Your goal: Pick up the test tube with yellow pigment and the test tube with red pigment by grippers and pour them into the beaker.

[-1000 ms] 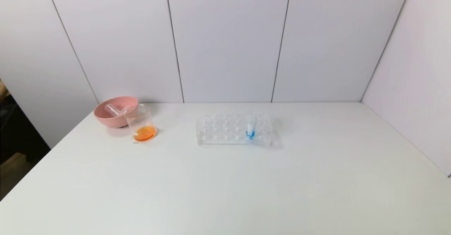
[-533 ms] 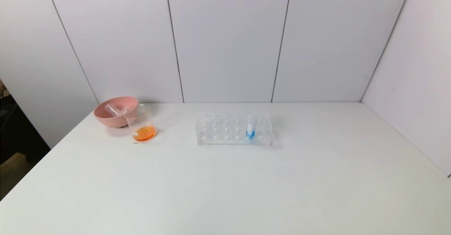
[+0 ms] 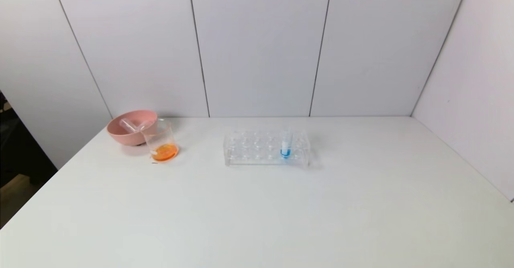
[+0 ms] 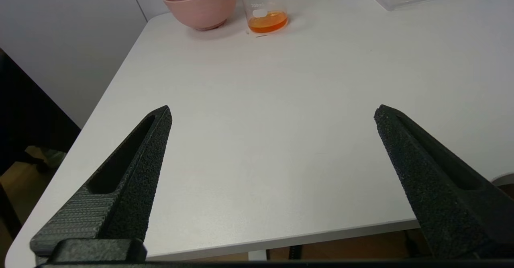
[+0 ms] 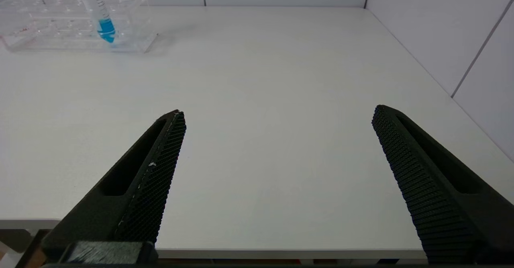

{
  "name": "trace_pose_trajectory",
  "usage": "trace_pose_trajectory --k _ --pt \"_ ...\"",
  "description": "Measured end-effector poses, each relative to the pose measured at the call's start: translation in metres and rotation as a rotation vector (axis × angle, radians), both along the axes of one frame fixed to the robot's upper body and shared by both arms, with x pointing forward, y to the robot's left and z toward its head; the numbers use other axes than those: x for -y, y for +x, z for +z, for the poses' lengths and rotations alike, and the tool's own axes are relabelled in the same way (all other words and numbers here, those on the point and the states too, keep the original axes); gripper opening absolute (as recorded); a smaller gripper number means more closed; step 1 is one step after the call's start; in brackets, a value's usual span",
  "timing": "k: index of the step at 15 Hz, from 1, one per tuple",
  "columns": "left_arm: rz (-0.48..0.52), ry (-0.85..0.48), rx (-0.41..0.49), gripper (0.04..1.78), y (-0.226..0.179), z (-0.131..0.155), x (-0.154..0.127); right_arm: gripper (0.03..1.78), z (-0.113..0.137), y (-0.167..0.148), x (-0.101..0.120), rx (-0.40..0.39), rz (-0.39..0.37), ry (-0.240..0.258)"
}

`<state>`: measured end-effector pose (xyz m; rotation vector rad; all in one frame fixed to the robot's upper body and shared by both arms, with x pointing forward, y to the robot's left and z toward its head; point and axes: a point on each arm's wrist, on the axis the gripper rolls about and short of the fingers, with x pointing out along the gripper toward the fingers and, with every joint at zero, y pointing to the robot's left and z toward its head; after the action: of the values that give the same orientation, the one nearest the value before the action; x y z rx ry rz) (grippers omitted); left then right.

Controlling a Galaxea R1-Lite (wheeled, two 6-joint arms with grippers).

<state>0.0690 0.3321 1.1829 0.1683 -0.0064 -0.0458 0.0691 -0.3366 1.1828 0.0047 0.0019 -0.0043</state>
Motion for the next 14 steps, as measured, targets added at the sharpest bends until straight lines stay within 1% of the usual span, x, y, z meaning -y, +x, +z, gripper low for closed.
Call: trace_pose_trajectory --k 8,11,14 --pt "0.001 -0.008 -0.002 1.76 0.0000 -0.0004 0.0000 1.70 0.0000 0.0000 0.0000 0.000 0.000 0.000" --pt "0.001 -0.007 -0.002 1.76 0.0000 -0.0004 0.0000 1.70 0.0000 0.0000 0.0000 0.000 0.000 -0.008" --pt "0.001 -0.008 -0.002 1.76 0.0000 -0.0004 0.0000 1.70 0.0000 0.0000 0.0000 0.000 0.000 0.001"
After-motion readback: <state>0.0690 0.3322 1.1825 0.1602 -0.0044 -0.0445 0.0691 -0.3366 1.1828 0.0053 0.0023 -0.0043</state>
